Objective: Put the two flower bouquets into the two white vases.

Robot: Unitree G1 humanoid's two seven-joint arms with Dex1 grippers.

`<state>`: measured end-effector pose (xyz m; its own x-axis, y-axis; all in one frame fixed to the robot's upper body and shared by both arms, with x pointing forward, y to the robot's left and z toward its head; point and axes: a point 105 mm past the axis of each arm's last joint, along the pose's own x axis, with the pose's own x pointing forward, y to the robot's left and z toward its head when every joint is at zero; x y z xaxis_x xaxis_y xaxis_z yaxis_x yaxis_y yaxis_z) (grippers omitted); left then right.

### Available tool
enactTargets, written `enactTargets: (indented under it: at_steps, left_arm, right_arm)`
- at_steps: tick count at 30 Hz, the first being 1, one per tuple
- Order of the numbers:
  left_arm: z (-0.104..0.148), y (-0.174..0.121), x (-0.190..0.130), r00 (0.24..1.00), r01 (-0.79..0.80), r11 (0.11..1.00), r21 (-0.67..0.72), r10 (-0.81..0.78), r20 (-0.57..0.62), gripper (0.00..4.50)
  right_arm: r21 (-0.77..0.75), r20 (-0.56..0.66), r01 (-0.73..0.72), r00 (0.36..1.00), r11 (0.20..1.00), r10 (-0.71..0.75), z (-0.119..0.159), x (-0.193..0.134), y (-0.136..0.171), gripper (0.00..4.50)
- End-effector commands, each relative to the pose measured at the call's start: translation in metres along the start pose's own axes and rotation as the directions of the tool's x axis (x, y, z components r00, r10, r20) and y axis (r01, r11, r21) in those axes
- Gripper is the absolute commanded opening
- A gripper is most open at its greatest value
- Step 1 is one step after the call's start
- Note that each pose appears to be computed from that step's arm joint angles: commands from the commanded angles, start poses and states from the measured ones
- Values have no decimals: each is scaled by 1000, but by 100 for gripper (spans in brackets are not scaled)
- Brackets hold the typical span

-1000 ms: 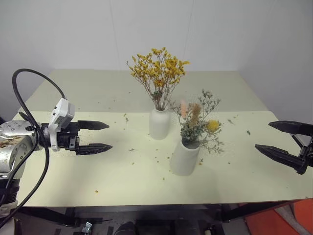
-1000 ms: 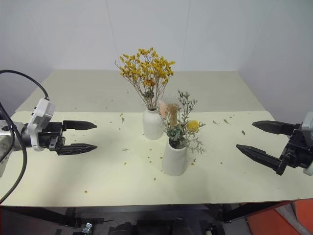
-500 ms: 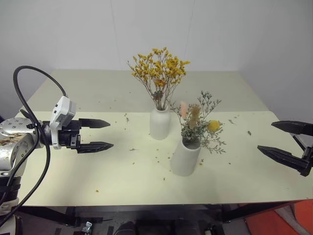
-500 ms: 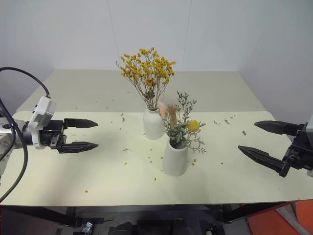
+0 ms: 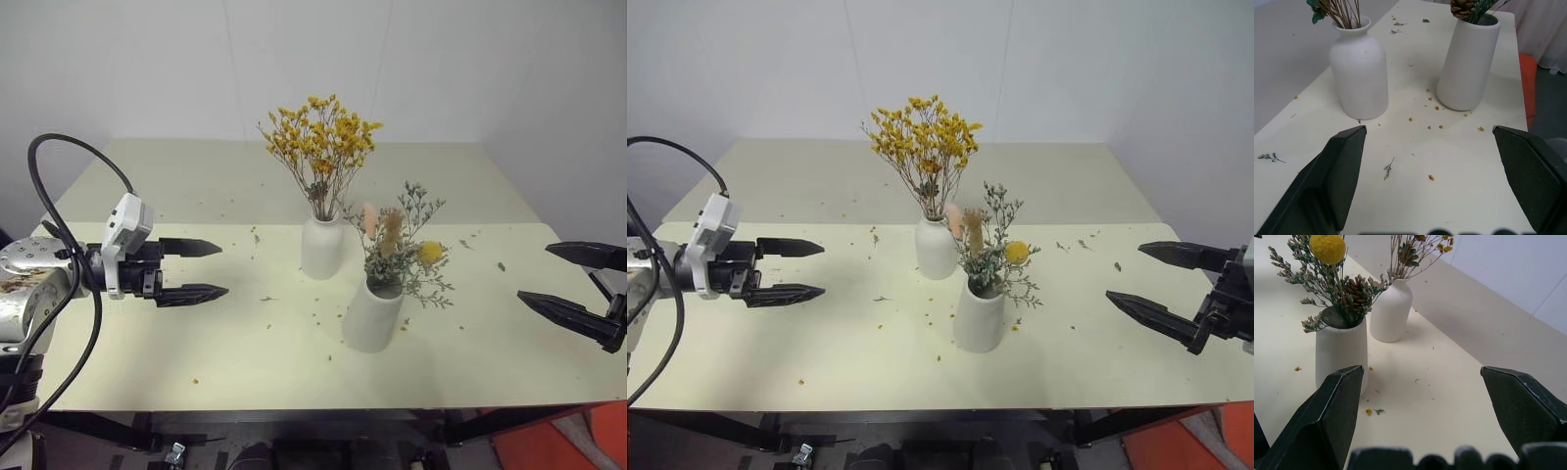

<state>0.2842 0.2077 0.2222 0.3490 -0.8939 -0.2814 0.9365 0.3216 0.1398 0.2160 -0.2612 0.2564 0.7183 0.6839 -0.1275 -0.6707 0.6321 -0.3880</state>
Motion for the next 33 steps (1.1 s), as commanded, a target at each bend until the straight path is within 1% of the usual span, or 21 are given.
enactTargets:
  at_steps: [1,7,11,14,16,18,20,22,24,28,33]
  left_arm:
    - [11,-4,0,999,5,999,39,-6,32,450]
    - [12,-1,3,999,9,999,47,-11,30,450]
    - [15,-2,-1,999,-12,999,40,11,33,450]
    - [16,-7,-2,1000,5,999,35,-6,30,450]
    - [15,-8,-2,1000,14,999,41,-14,10,450]
    - [17,-13,-2,999,23,999,26,-23,24,450]
    - [16,-19,-7,1000,21,1000,5,-21,19,450]
    - [11,-22,-14,1000,-3,1000,-22,3,4,450]
    - [5,-25,-18,1000,-16,999,-43,15,-11,450]
    - [8,-28,-10,1000,-6,999,-43,7,27,450]
    - [8,-27,-1,999,-2,999,-42,4,53,450]
  right_arm:
    - [-30,15,10,1000,1000,-10,6,0,-1,447]
    - [-24,6,5,1000,1000,-5,1,-1,6,447]
    - [-11,64,56,996,998,-55,4,-4,2,447]
    - [22,78,49,996,999,-50,2,0,1,447]
    - [42,35,37,999,998,-38,-6,5,2,447]
    - [61,-18,30,999,998,-29,-13,7,2,447]
    - [83,-101,39,994,996,-31,-22,3,0,447]
    - [96,-144,44,989,994,-30,-28,-2,-1,447]
    - [89,-149,34,989,995,-20,-27,-3,-1,447]
    - [69,-69,-10,998,998,14,-12,3,0,447]
    - [63,-114,-18,993,998,25,-13,-2,-2,447]
